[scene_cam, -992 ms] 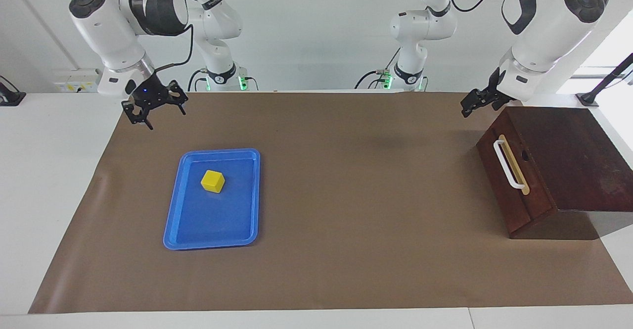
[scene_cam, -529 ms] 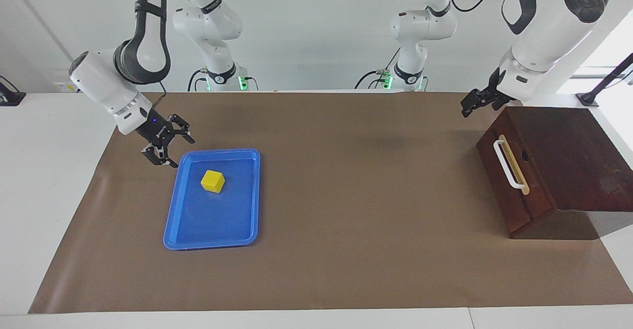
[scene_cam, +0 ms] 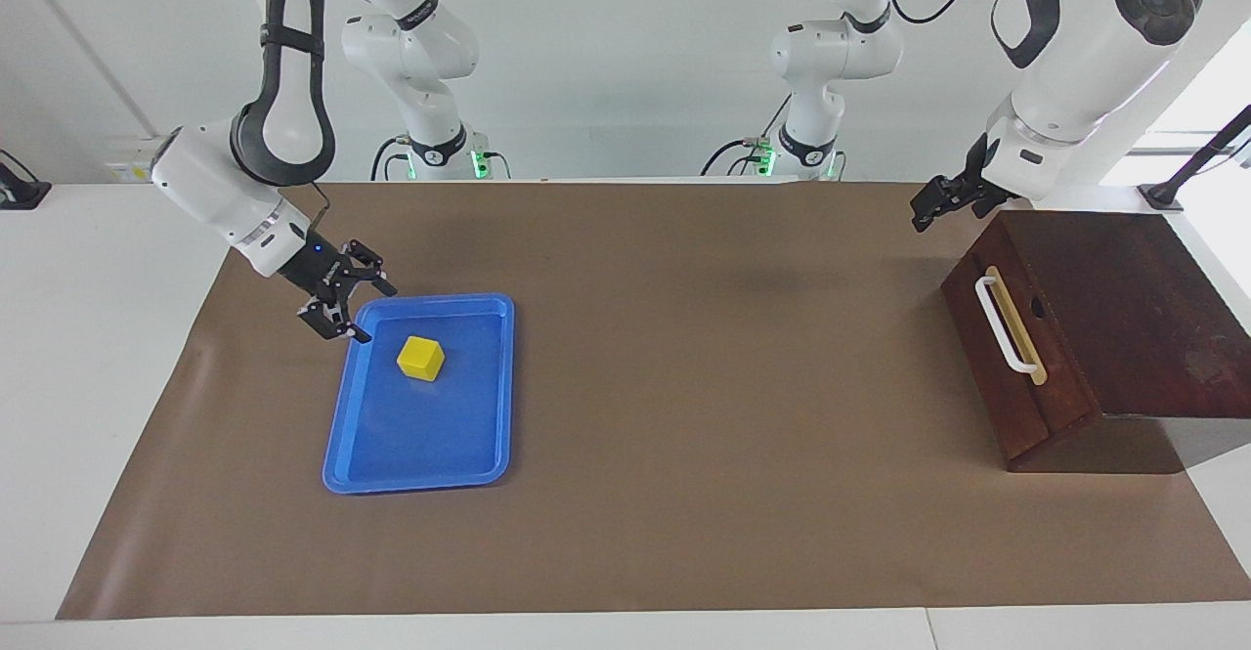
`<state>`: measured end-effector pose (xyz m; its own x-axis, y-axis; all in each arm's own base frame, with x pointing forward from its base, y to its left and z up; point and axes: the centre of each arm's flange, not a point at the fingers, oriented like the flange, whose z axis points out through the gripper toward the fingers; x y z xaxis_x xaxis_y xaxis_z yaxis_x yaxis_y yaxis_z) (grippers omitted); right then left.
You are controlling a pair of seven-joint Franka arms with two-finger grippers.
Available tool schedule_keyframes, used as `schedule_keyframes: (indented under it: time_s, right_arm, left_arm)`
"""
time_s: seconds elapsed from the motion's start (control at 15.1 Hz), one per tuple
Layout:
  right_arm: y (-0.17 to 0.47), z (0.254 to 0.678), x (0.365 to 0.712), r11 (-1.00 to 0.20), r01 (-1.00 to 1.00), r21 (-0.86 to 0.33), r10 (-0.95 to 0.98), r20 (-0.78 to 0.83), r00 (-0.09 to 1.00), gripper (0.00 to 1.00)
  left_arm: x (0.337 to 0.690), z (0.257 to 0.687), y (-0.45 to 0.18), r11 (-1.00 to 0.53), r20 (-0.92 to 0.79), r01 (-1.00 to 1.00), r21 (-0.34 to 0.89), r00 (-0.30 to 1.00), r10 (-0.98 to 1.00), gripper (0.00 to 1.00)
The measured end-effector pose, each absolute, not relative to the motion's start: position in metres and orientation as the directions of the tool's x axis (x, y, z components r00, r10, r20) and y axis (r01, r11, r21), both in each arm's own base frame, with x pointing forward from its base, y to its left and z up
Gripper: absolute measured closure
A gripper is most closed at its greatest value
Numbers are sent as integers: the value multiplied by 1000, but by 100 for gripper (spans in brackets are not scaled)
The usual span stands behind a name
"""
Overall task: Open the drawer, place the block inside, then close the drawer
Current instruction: 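Grasp the yellow block with the right gripper while the left gripper pulls the drawer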
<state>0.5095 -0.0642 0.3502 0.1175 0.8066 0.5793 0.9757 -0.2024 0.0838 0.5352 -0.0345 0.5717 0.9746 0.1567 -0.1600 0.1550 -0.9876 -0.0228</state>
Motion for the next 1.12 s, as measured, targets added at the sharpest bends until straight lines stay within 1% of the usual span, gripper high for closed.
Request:
schedule_keyframes:
  time_s: [0.26, 0.53, 0.6, 0.73, 0.93, 1.12]
  right_arm:
    - [-59, 313, 515, -176, 981, 82, 774, 627, 87, 0]
    - [-62, 288, 533, -122, 990, 75, 764, 644, 46, 0]
    - [-61, 284, 536, -120, 990, 68, 758, 650, 47, 0]
    - [-60, 279, 539, -109, 992, 70, 750, 660, 36, 0]
    - [-59, 277, 539, -93, 992, 80, 751, 661, 17, 0]
    - [-58, 277, 539, -89, 993, 81, 751, 661, 13, 0]
  left_arm:
    - [535, 572, -34, -988, -160, 155, -23, 975, 157, 0]
    - [535, 573, -31, -987, -157, 161, -22, 974, 162, 0]
    - [536, 575, -30, -986, -145, 163, -19, 976, 164, 0]
    - [545, 575, -31, -987, -63, 162, -13, 985, 162, 0]
    - [557, 554, -26, -987, 36, 137, -83, 990, 134, 0]
    - [569, 511, -28, -978, 69, 73, -197, 996, 61, 0]
